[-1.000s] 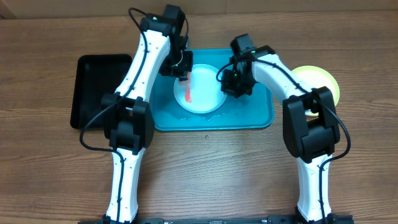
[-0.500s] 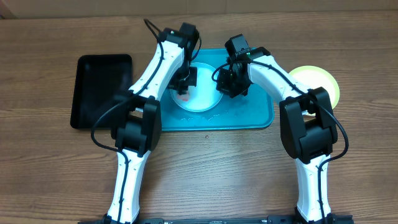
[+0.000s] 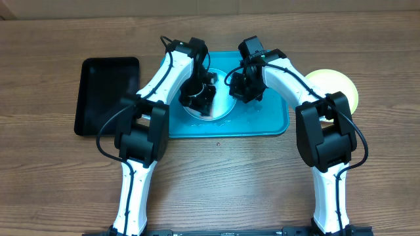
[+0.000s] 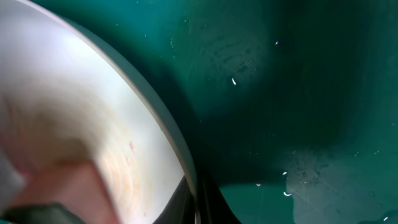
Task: Clean dirty plates on tray and stack at the side
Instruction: 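Scrub the light-blue plate's red smear with the sponge in the left gripper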
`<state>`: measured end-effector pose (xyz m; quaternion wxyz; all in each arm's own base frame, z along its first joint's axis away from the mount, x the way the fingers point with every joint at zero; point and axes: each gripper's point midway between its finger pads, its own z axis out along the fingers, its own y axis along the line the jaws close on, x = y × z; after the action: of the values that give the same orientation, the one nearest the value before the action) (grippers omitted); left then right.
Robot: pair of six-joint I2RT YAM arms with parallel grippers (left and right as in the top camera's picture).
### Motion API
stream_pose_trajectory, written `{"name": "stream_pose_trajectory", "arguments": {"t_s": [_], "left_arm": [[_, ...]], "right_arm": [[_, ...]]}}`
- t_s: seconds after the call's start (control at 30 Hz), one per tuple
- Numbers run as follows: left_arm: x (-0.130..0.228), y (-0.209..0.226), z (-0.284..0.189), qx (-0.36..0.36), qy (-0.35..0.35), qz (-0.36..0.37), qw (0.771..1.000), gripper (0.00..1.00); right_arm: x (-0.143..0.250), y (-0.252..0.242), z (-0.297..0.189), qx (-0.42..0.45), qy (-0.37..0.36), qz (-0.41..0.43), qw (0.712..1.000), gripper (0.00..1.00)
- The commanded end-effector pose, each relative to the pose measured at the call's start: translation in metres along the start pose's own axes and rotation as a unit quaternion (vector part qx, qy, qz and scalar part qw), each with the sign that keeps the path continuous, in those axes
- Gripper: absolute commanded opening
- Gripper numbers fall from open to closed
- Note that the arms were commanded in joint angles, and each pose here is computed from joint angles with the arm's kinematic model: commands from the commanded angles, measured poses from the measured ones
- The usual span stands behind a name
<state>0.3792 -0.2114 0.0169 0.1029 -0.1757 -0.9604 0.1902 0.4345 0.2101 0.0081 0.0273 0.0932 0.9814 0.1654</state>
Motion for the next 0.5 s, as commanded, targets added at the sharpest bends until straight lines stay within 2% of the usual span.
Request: {"name": "stream_pose_trajectory", "arguments": {"t_s": [0.0, 0.13, 0.2, 0.33, 0.47], "left_arm": [[0.002, -0.044, 0.014, 0.127, 0.003, 0.084, 0.988, 0.04], [-0.019, 0.0, 0.018, 0.007, -0.026, -0.013, 1.0, 0.04], [-0.03, 0.031, 0.014, -0.072, -0.055, -0.076, 0.993, 0.04], [-0.051, 0.082, -0.005, -0.204, -0.131, -0.17, 0.955, 0.04], [-0.059, 0.115, -0.03, -0.311, -0.192, -0.227, 0.903, 0.04]], "right_arm": [[-0.006, -0.015, 0.007, 0.026, -0.008, 0.019, 0.999, 0.04], [-0.006, -0.016, 0.007, 0.027, -0.006, 0.02, 0.999, 0.04], [-0.005, -0.016, 0.007, 0.028, -0.005, 0.02, 0.999, 0.04], [-0.004, -0.017, 0.007, 0.029, -0.003, 0.02, 0.999, 0.04], [-0.003, -0.017, 0.007, 0.031, -0.002, 0.021, 0.999, 0.04]]}}
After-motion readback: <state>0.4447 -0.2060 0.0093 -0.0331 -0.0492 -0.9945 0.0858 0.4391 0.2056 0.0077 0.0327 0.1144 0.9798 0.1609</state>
